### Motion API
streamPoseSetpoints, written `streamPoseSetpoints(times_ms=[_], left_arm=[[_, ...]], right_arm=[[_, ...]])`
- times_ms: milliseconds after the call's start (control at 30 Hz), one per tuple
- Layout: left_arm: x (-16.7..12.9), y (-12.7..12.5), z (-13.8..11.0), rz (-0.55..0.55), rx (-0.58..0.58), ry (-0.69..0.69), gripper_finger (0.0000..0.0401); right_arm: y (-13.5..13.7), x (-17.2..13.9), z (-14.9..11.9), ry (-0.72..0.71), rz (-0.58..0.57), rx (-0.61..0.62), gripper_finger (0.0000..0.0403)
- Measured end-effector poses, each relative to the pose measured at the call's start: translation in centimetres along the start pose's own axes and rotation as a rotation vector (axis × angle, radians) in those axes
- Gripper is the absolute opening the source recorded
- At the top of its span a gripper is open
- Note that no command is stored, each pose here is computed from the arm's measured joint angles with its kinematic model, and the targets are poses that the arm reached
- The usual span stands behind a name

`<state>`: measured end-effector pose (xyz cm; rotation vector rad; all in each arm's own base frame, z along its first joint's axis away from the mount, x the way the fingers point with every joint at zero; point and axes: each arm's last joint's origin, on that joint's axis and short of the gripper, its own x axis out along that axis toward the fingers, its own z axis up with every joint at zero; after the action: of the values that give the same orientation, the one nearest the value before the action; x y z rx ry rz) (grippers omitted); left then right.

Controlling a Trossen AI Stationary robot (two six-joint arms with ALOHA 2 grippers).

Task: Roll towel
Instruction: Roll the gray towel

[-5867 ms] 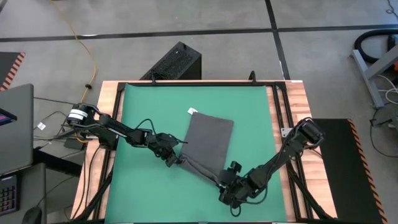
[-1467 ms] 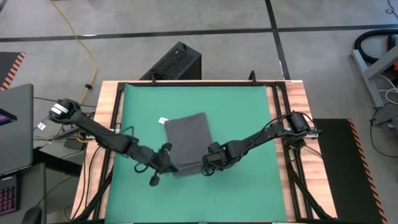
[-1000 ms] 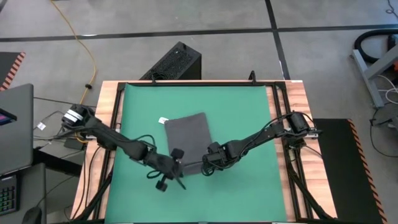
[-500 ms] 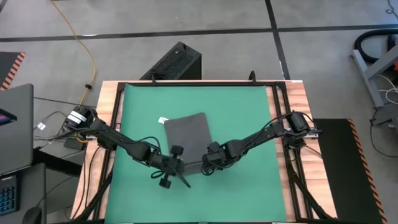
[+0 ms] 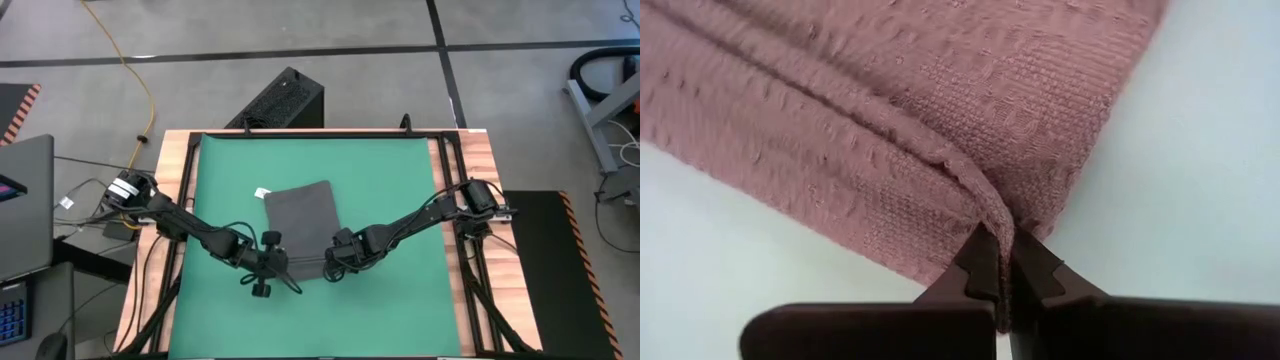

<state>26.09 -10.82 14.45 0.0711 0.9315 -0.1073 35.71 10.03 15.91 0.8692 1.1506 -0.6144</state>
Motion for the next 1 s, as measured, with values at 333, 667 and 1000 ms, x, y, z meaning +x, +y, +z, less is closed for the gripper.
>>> streamPoseSetpoints(times_ms=[333,667,1000], left_arm=[[0.5,0.4,-1.7,-0.004,-0.08,0.023,0.0],[0.5,0.4,-1.9,-0.01,-0.072,0.048,0.0],[0.4,0.1,-2.3,-0.033,-0.004,0.079,0.0]], right_arm=[[0.4,-1.1,-0.3,-0.043,0.038,-0.245,0.0062],[0.0,-4.8,0.5,-0.174,0.019,-0.485,0.017],[-1.1,-5.0,4.5,-0.254,-0.086,-1.099,0.0141]])
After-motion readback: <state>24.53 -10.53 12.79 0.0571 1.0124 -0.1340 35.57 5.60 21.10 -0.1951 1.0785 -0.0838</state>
